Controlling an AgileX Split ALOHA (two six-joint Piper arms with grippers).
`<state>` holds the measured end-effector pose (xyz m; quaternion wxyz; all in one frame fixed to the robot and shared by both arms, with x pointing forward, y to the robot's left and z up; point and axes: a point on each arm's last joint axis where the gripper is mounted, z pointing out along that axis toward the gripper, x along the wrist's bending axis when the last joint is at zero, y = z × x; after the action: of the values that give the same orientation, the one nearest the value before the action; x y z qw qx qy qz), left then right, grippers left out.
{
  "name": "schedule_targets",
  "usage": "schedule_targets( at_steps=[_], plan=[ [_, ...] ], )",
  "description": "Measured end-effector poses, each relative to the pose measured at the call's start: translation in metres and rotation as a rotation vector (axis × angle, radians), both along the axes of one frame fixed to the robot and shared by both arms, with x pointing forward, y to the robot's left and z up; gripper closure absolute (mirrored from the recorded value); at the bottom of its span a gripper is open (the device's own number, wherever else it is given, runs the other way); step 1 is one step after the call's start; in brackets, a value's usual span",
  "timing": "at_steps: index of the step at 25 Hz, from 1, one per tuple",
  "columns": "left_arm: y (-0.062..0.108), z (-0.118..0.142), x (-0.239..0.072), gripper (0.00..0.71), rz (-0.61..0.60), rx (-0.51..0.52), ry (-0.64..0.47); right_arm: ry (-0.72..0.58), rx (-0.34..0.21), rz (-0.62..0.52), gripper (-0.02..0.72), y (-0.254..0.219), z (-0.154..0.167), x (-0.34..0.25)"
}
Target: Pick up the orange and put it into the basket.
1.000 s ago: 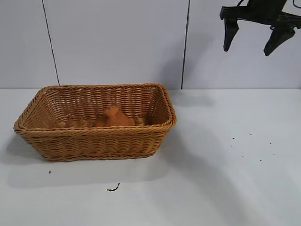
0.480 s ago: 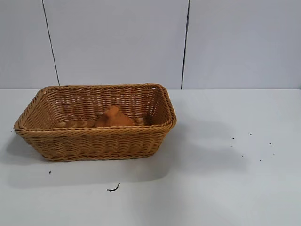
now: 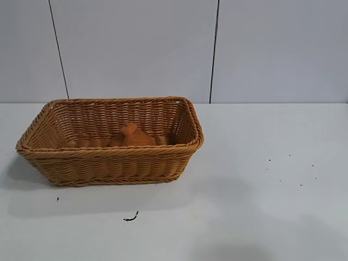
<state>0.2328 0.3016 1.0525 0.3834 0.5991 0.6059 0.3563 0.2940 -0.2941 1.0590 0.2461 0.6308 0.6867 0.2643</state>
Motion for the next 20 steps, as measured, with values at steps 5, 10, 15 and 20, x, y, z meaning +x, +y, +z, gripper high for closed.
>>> schedule_targets(
  at_steps=[5,10,15,20],
  plan=[
    [0.000,0.000,0.000,0.044,0.000,0.000,0.001,-0.200,0.007,0.003,0.054,-0.002,-0.008,-0.031],
    [0.000,0.000,0.000,0.044,0.000,0.000,0.001,-0.309,0.013,0.003,0.054,-0.003,-0.006,-0.046],
    [0.000,0.000,0.000,0.044,0.000,0.000,0.001,-0.311,0.013,0.002,0.054,-0.003,-0.006,-0.046],
    [0.000,0.000,0.000,0.044,0.000,0.000,0.001,-0.350,0.007,-0.049,0.054,-0.003,-0.006,-0.051]
  ],
)
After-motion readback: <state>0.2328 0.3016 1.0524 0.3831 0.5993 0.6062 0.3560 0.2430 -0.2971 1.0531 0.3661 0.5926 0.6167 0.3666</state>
